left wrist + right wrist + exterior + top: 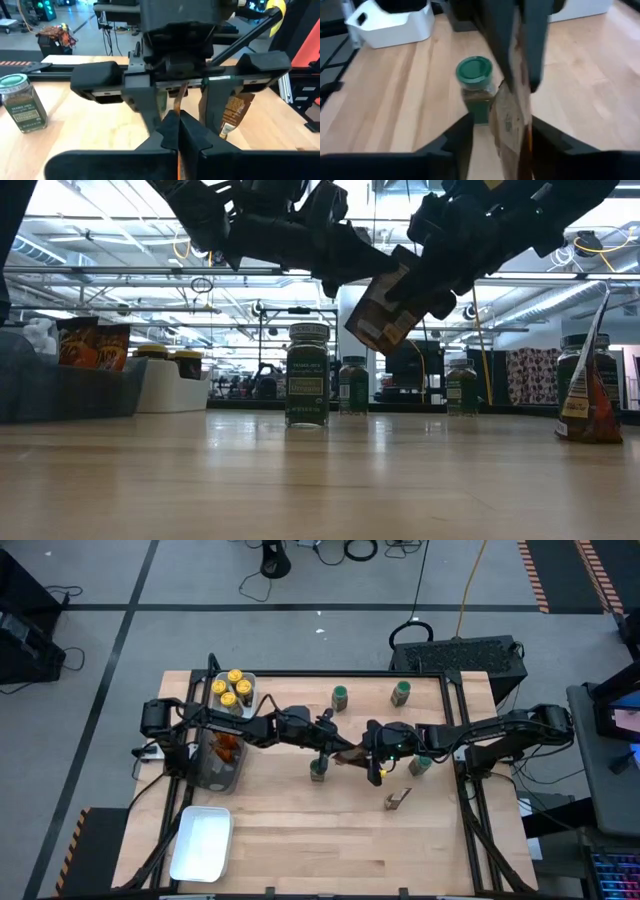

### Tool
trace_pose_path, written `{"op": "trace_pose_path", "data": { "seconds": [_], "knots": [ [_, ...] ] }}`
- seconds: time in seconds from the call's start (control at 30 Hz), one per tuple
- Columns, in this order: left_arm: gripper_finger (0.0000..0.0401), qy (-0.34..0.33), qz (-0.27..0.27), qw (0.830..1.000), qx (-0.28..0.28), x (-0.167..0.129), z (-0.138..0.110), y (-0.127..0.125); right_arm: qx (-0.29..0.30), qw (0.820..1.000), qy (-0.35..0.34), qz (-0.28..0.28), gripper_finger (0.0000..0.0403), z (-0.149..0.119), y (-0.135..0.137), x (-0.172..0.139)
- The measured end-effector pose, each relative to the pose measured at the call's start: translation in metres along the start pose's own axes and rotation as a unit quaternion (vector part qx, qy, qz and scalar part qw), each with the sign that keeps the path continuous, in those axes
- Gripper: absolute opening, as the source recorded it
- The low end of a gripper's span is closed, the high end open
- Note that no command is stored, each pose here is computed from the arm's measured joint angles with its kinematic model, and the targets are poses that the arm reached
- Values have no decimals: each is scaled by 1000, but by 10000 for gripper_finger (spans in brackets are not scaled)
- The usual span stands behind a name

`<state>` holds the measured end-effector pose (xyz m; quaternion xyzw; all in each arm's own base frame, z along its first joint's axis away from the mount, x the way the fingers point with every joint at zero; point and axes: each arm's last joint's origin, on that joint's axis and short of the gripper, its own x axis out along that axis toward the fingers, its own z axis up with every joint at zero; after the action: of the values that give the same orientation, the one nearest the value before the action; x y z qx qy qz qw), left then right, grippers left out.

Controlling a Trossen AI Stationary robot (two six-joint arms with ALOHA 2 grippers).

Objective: Sort spices by type
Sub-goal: Put the top orange seasoning pack into the black bin

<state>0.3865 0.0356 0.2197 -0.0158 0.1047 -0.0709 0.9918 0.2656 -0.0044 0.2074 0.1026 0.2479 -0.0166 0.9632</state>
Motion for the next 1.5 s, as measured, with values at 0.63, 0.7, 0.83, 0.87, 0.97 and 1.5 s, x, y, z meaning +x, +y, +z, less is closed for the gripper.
{"op": "trace_pose_path", "data": {
  "seconds": [0.63,0.7,0.83,0.87,0.97,1.5],
  "knots": [
    [1,2,29,999,29,-28,24,17,27,997,10,-68,258,8,-19,-40],
    [1,17,34,999,36,-36,29,19,31,996,7,-89,258,8,-21,-45],
    [1,27,52,997,53,-54,36,24,35,991,15,-130,258,6,-23,-49],
    [1,16,56,996,61,-58,40,24,35,990,18,-132,258,5,-23,-49],
    [0,-4,73,995,67,-75,43,25,34,990,26,-134,258,4,-23,-49],
    [0,-110,164,980,-17,-155,-38,-6,35,989,17,-142,258,5,-24,-48]
  ]
}}
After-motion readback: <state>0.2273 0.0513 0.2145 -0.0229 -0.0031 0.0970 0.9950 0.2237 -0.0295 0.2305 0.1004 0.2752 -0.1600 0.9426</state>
